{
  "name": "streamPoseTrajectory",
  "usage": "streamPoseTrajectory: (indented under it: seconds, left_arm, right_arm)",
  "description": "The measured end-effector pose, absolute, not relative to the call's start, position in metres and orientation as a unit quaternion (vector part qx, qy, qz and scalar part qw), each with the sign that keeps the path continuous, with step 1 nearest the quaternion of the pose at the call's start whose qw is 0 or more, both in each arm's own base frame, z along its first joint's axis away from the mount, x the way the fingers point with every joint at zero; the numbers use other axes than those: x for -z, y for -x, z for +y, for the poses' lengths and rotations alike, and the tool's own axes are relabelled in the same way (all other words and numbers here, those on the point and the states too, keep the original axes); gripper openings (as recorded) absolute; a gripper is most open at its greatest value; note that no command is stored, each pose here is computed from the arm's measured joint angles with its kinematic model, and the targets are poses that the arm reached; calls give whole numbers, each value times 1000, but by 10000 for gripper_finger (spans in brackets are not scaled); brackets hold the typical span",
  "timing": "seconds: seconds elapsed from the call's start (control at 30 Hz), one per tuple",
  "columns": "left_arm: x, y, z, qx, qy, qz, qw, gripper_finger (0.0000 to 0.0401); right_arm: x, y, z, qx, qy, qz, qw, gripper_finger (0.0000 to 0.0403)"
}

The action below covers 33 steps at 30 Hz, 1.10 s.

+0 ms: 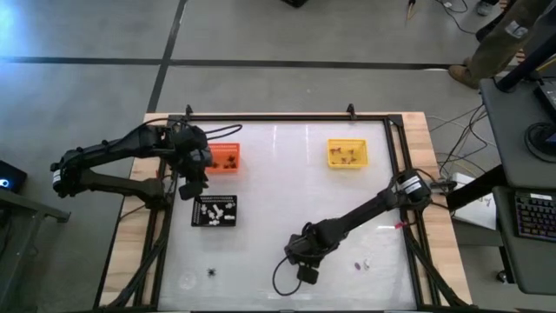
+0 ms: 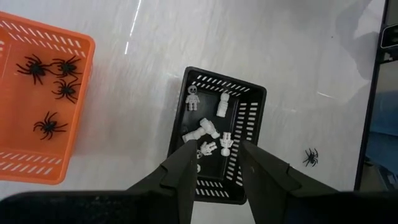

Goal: Sort Halloween decoration
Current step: Put the black spider toy into the orange bin

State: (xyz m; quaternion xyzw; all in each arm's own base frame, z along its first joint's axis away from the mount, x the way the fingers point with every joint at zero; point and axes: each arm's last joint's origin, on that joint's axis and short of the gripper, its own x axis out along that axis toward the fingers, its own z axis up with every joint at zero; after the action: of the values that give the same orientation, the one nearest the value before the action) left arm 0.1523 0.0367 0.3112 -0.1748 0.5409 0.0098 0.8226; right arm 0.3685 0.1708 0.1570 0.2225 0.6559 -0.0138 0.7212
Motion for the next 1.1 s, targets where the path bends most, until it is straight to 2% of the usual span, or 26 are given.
streamPoseTrajectory:
  seconds: [0.53, 1.1]
  left_arm:
    - [-311, -152, 37, 4, 153, 541, 827, 103]
    - [-311, -152, 37, 4, 153, 541, 827, 103]
  right_arm:
    - [-212, -386, 133, 4, -255, 580, 774, 8]
    - [-182, -386, 127, 33, -256, 622, 739, 8]
